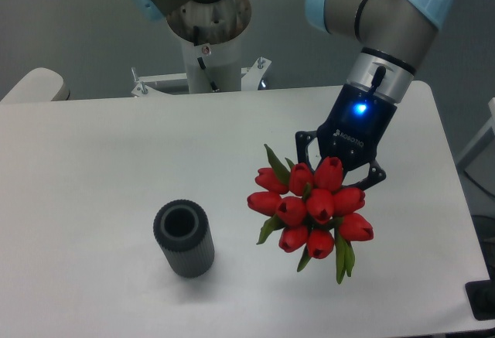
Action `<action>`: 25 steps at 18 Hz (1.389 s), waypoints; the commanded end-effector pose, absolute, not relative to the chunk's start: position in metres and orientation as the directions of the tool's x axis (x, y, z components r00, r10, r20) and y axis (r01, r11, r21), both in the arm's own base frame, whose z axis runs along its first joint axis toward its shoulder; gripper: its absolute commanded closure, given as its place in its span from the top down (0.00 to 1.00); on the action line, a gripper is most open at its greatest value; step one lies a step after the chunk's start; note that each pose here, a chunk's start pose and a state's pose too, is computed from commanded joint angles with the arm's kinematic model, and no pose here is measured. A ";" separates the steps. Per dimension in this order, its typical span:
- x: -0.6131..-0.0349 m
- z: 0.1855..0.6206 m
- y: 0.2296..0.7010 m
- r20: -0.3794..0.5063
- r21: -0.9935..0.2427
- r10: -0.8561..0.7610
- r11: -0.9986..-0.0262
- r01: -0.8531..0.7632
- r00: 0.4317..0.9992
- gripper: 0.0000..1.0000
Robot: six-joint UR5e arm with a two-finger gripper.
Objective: Insert the flowers into the vase
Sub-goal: 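Carry the red tulip bunch with the gripper over the grey vase, then lift the tulips higher and align the stems above the vase opening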
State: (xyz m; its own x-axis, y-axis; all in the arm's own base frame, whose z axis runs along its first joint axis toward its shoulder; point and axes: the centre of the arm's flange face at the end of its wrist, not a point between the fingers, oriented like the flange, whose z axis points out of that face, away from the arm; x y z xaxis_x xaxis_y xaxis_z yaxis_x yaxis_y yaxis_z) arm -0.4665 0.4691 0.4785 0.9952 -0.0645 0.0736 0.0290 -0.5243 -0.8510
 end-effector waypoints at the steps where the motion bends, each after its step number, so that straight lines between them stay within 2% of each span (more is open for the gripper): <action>1: -0.459 0.480 0.476 0.087 -0.855 -0.055 -0.516 0.046 0.995 0.22; 10: -0.412 0.484 0.516 0.137 -0.862 -0.105 -0.502 0.067 0.985 0.23; 16: -0.387 0.496 0.523 0.164 -0.916 -0.237 -0.398 0.058 0.958 0.22; 22: -0.366 0.483 0.517 0.073 -0.972 -0.413 -0.234 -0.029 0.908 0.22; 25: -0.356 0.491 0.511 0.041 -0.981 -0.439 -0.190 -0.048 0.898 0.22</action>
